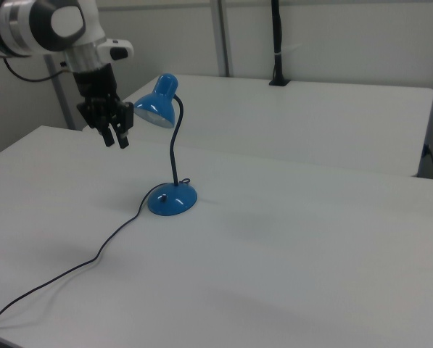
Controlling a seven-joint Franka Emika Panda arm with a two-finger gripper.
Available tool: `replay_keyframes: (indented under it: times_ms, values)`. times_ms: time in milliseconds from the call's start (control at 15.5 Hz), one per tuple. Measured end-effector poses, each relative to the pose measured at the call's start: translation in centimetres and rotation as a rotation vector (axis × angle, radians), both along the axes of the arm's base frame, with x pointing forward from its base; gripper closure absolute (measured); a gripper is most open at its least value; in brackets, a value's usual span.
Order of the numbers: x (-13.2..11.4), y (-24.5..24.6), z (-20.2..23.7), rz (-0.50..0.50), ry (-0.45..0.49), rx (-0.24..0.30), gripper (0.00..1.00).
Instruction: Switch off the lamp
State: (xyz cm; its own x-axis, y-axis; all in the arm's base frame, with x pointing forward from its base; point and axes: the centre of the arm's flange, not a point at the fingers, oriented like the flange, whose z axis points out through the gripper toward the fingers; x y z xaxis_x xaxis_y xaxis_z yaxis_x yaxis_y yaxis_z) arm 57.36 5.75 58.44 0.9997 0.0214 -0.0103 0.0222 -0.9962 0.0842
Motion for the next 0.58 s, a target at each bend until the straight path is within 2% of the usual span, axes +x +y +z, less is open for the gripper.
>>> replay_keyframes:
  times_ms: [386, 579]
  values:
    - [0.1, -0.5, 0.9, -0.008, -0.009, -0.006, 0.02]
    - [0.2, -1.4, 1.8, -0.023, -0.03, -0.008, 0.0]
